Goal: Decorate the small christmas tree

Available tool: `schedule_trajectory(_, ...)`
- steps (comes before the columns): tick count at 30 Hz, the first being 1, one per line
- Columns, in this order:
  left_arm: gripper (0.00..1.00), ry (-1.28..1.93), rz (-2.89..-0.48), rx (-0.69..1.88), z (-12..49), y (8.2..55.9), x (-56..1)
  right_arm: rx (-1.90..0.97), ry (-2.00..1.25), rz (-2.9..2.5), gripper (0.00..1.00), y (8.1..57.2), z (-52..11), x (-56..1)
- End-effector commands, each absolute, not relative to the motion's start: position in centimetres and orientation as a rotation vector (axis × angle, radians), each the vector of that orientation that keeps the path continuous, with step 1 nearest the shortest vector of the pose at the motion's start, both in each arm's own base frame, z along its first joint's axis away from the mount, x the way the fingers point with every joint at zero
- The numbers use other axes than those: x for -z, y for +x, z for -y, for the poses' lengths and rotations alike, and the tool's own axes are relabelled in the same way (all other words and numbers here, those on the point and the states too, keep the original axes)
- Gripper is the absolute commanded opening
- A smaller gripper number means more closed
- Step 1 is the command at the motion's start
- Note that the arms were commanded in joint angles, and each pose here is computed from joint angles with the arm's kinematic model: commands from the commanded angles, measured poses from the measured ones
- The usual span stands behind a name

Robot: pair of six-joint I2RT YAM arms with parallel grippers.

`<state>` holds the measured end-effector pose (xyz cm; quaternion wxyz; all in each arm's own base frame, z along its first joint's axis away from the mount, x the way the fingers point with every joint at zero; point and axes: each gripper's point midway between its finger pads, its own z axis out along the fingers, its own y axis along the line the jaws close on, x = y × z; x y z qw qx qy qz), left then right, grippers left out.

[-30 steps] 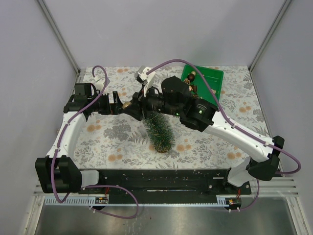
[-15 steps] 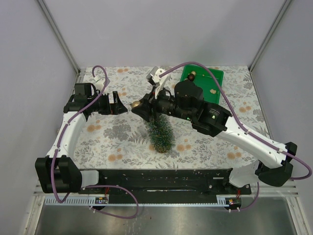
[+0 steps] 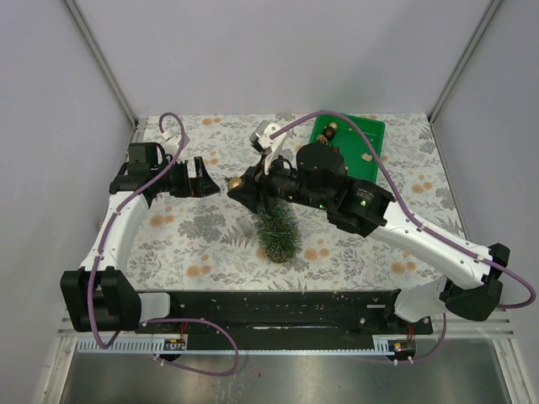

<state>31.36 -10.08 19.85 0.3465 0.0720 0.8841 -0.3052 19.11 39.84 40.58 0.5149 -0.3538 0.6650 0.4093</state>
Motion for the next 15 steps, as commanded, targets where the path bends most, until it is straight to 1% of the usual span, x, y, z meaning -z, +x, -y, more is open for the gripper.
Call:
schedule_trajectory(1,0.99,0.218,-2.220,0.824,10.5,32.2,-22.7,-0.974,-0.807,-1.518,0.52,19.1,-39.0,-43.0)
schedule_trajectory(6,0.99,0.230,-2.183,0.885,11.3,32.5,-24.8,-0.968,-0.799,-1.521,0.52,19.3,-39.1,-42.9)
schedule_trajectory(11,0.99,0.259,-2.144,0.922,12.3,33.0,-26.5,-0.961,-0.811,-1.518,0.58,19.3,-39.1,-42.6)
schedule_trajectory(15,0.99,0.297,-2.125,0.950,13.7,33.0,-27.4,-0.951,-0.804,-1.522,0.59,19.4,-38.9,-42.5)
